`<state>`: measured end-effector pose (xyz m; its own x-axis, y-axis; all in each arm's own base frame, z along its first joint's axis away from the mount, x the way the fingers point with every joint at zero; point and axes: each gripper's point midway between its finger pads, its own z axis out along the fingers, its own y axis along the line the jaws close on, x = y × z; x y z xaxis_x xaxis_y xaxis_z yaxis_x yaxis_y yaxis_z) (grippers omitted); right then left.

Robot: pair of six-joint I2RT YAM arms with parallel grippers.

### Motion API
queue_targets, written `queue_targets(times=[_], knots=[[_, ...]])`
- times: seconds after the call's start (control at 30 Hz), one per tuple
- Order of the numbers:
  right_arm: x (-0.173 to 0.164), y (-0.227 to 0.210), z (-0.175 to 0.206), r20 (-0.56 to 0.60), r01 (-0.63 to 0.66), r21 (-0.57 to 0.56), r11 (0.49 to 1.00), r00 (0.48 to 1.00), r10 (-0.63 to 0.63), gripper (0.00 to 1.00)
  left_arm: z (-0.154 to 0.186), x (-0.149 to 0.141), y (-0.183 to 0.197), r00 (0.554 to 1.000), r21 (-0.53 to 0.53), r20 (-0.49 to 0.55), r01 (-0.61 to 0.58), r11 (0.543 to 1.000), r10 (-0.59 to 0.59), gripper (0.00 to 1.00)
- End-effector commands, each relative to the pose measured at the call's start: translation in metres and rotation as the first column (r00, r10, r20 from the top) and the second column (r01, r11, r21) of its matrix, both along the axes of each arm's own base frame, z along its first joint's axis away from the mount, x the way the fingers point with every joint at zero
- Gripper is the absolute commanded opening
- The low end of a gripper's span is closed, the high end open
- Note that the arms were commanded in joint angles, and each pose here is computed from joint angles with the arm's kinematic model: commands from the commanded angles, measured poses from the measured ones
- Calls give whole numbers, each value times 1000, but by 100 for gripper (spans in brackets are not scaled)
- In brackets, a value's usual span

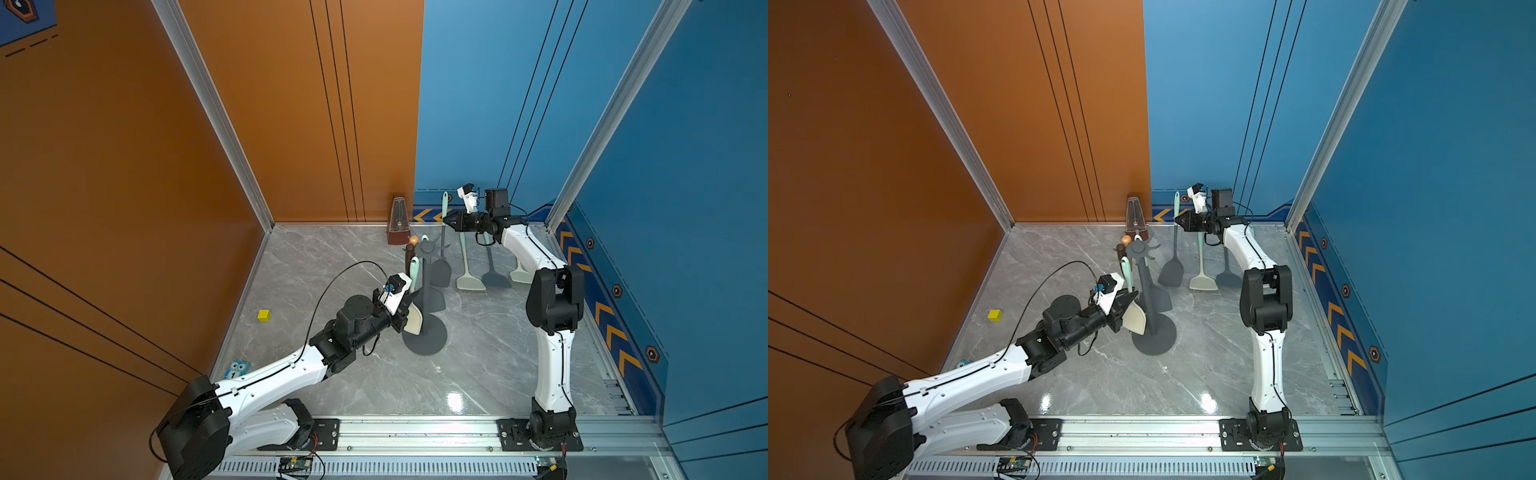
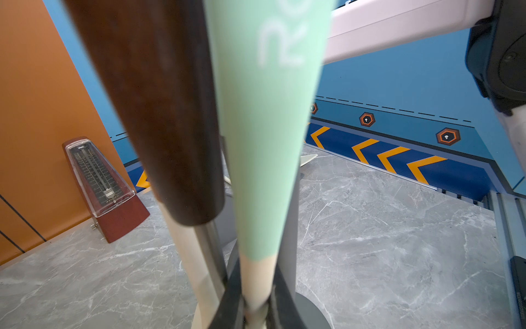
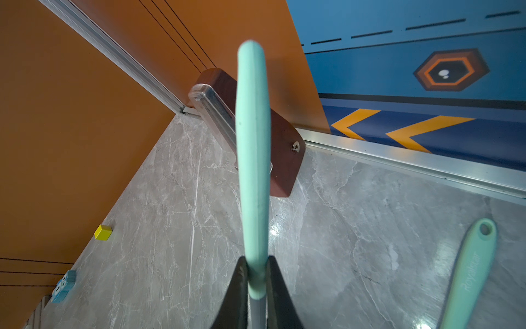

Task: Take the spatula off the kitchen utensil rack
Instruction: Place the spatula at the center of the board.

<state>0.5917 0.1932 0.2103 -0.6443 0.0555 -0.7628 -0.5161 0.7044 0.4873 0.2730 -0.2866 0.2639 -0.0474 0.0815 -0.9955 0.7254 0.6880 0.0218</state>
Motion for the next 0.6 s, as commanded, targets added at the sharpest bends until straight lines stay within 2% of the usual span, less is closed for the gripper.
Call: queue_targets(times=[0.0, 0.57], knots=[[8, 2, 10, 15, -12, 25, 1000, 1000, 12, 0, 3, 7, 7, 999, -13, 10, -44, 999, 44, 10], [35, 8, -53, -137, -11, 26, 1000, 990, 15, 0, -1, 8, 7, 999, -7, 0, -49, 999, 49, 11]])
